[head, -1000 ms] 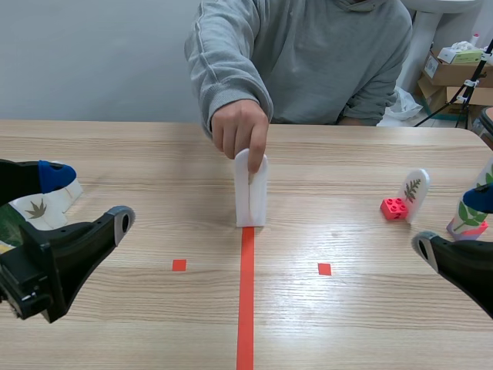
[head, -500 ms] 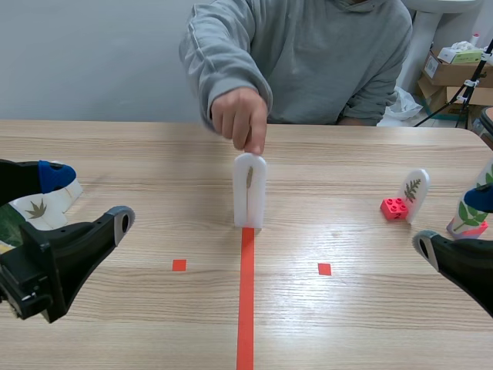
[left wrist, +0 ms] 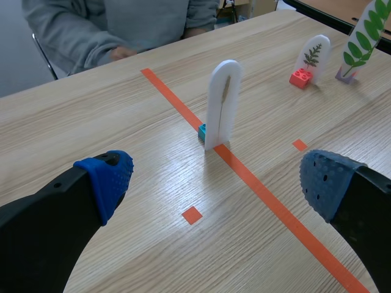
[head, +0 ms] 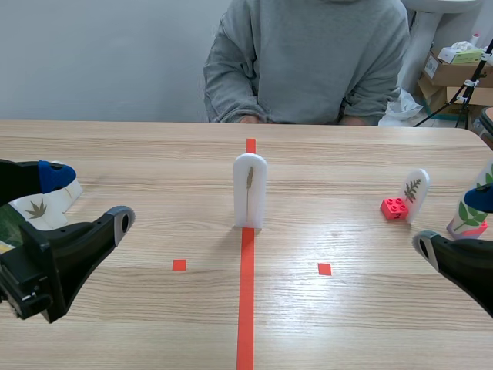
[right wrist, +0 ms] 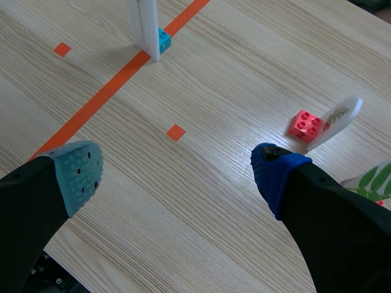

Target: Do the leaf sorting experiment

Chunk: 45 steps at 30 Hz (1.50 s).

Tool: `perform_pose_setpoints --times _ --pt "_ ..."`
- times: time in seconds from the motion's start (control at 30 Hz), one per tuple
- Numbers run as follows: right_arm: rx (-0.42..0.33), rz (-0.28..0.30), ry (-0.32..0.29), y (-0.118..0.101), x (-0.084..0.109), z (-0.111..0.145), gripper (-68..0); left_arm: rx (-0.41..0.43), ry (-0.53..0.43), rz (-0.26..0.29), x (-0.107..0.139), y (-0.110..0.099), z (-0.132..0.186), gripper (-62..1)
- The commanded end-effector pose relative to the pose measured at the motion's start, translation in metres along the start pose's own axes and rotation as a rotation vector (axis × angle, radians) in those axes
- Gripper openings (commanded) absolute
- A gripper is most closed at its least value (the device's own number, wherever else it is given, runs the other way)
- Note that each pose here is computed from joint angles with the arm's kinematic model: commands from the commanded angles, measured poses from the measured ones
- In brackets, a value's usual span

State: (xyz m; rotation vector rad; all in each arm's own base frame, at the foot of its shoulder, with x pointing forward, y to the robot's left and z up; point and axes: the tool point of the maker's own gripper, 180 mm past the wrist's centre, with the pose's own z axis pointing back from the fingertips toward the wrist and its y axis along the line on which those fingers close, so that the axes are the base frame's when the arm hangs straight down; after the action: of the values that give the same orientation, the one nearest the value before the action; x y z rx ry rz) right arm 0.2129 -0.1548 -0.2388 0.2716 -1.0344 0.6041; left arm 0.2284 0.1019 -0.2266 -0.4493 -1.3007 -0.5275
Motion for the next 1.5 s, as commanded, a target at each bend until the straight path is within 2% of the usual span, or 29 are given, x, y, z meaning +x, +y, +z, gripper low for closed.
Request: perform_pose_setpoints --times 0.0,1.0,1.47 --pt "0.014 -0.002 -0.011 0.0022 0.0025 -0.0005 -18.0 -0.003 -0.035 -0.003 0.0099 -0.0011 -0.0005 -2.4" --pt "0.014 -0.003 -0.012 0.0022 0.0025 -0.0005 -18.0 -0.003 -0.033 -0.004 0.0096 -0.0011 -0.0005 -2.4" --pt "0.014 -0.003 -0.012 0.0022 0.0026 -0.0005 -18.0 -0.002 0.011 -0.01 0.002 -0.0007 -0.0009 -2.4"
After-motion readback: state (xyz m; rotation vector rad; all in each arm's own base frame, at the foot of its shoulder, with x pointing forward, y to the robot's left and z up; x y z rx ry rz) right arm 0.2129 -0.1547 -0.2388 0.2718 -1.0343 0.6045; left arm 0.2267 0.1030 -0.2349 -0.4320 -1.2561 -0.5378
